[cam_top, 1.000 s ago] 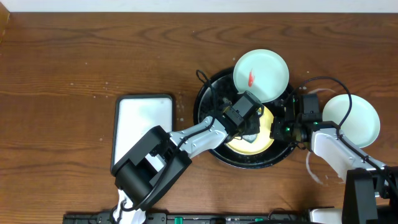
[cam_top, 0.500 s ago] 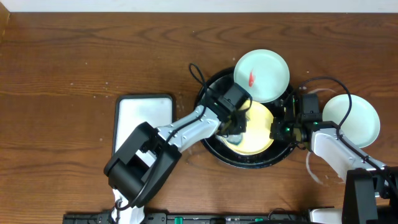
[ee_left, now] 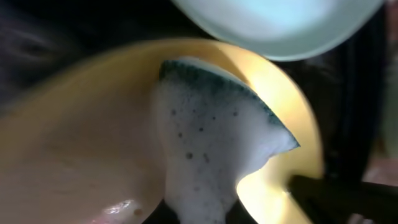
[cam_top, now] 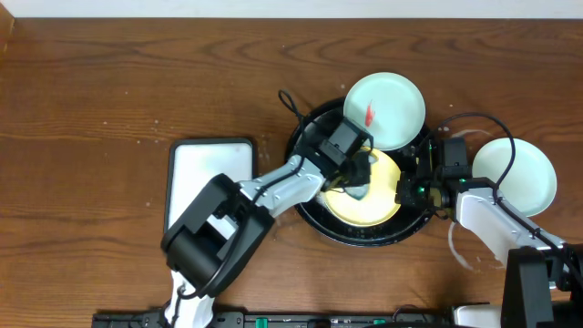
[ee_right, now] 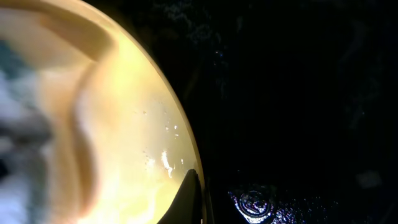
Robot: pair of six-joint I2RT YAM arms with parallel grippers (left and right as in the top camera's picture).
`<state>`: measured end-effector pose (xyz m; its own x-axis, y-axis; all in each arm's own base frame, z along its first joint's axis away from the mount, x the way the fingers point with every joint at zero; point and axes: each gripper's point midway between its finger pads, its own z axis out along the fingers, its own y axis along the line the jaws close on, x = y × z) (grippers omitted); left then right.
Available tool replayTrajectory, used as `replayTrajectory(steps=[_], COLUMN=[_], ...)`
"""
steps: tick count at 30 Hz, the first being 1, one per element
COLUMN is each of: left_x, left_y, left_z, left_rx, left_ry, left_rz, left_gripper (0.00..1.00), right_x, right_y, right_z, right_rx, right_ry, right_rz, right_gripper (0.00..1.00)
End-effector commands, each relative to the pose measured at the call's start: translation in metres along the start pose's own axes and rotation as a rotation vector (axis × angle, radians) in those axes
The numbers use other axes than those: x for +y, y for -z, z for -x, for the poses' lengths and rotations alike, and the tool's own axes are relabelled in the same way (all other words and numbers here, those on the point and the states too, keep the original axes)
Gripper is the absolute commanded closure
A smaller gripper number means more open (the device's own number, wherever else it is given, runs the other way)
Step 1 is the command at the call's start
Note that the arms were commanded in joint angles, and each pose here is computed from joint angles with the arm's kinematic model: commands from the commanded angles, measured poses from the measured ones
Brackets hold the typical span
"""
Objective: Clean dirty plates on tray and stack at the side
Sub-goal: 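Scrub the yellow plate with the sponge while the right gripper holds its rim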
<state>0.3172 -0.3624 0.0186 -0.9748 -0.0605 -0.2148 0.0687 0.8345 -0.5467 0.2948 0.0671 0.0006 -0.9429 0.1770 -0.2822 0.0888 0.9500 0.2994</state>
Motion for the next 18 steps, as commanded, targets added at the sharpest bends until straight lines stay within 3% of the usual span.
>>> replayTrajectory(steps=[1, 10, 14, 18], left_x=[-0.009, -0.014, 0.036, 0.091], left_y=[-0.017, -0.011, -0.003, 0.008], left_z=[-0.046, -0.075, -0.070, -0.031], left_rx=[0.154, 0.298, 0.290, 0.159], left_ry=[0.126, 0.181, 0.251, 0.249], left_rz=[-0.037, -0.058, 0.119, 0.282], left_gripper=[0.92, 0.92, 0.93, 0.93], right_x=[-0.024, -0.024, -0.024, -0.024], right_y=[-0.006, -0.006, -0.006, -0.006], right_z=[-0.015, -0.015, -0.015, -0.015], right_rx=[0.038, 0.039, 0.037, 0.038], right_ry=[0.009, 0.009, 0.009, 0.009], right_rz=[-0.114, -0.114, -0.114, -0.114], right_gripper=[0.99, 0.99, 0.99, 0.99])
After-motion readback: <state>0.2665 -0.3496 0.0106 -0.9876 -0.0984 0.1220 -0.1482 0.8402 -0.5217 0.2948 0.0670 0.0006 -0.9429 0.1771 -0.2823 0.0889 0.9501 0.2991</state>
